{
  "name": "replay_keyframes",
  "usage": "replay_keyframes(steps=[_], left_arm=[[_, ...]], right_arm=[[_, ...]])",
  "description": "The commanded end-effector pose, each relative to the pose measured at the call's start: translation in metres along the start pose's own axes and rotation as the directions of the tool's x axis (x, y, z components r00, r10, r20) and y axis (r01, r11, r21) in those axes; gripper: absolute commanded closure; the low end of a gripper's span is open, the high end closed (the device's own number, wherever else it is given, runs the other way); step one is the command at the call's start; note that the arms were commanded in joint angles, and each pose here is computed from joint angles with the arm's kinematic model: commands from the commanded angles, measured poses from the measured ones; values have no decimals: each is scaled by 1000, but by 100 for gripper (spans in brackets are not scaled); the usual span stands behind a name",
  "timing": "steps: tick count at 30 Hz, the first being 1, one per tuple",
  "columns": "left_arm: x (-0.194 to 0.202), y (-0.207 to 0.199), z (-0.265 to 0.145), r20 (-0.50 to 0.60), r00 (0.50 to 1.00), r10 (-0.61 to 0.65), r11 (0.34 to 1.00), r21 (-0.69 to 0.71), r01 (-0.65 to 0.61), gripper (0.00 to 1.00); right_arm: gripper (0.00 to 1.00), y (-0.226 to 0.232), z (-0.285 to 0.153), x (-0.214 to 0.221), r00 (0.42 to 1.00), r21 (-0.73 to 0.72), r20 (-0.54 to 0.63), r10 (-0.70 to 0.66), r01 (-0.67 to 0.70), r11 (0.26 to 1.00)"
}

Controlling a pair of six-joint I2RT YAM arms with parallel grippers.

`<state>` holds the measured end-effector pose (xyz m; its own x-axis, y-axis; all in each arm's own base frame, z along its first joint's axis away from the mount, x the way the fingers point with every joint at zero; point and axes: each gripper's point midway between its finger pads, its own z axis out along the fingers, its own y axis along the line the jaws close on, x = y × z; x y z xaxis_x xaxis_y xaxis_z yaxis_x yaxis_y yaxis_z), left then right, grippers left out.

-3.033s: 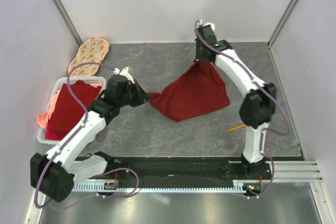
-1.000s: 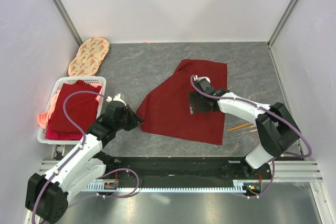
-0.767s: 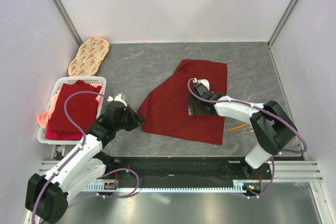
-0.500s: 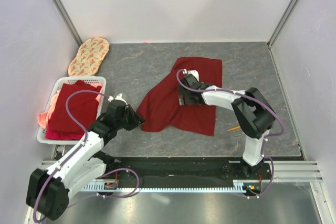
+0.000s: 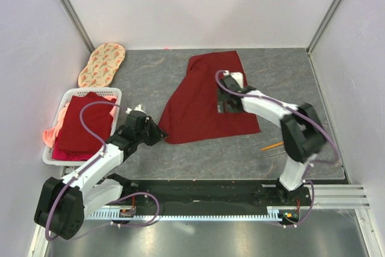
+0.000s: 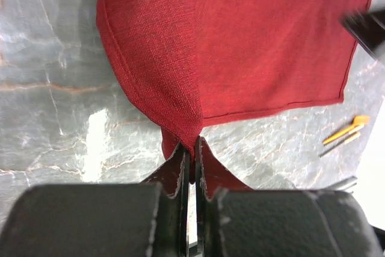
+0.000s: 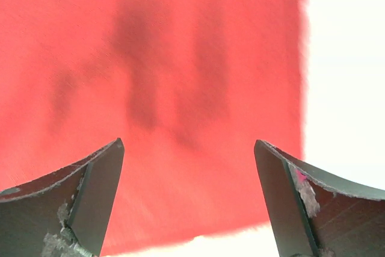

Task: Fold the napkin into a case and place the utensils inside
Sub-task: Flatten out the crumpled napkin at the center of the board, then pick up the crumpled napkin from the center of the board.

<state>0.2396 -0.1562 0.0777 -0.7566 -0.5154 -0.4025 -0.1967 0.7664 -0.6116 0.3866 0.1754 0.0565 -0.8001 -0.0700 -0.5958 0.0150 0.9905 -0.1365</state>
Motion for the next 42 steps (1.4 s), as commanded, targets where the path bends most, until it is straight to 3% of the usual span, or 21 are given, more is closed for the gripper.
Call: replay_keyframes(steps=[1, 4, 7, 10, 11, 12, 29, 36, 39, 42], left_arm=[[15, 1, 3, -30, 999, -45, 997, 61, 47, 98], [17, 3, 5, -43, 999, -25, 998, 52, 27, 98], [18, 0, 5, -61, 998, -11, 998, 60, 15, 98], [16, -3, 4, -52, 999, -9, 998, 68, 13, 98], [14, -3, 3, -45, 999, -7, 998, 69, 10, 98], [14, -3, 3, -43, 999, -7, 998, 69, 10, 98], [15, 6, 7, -41, 999, -7, 999, 32, 8, 98], [12, 10, 5, -26, 1000, -10, 1000, 13, 10, 98], [11, 11, 2, -16, 1000, -10, 1000, 5, 11, 98], [9, 14, -4, -6, 1000, -17, 1000, -18, 17, 98]], right_arm=[[2, -56, -48, 34, 979, 77, 14, 202, -202, 976], [2, -78, -51, 55, 962, 80, -7, 272, -270, 959], [14, -102, -43, 70, 938, 81, -67, 340, -335, 939], [28, -118, -38, 79, 928, 120, -76, 365, -355, 927], [42, -121, -36, 80, 921, 128, -75, 382, -371, 920], [47, -123, -34, 83, 918, 137, -80, 387, -375, 917], [50, -120, -6, 110, 856, 209, -118, 503, -474, 855], [61, -124, -3, 120, 831, 247, -99, 548, -513, 822], [85, -124, -2, 121, 833, 240, -97, 545, -511, 825], [100, -119, -5, 120, 831, 201, -100, 548, -522, 829]])
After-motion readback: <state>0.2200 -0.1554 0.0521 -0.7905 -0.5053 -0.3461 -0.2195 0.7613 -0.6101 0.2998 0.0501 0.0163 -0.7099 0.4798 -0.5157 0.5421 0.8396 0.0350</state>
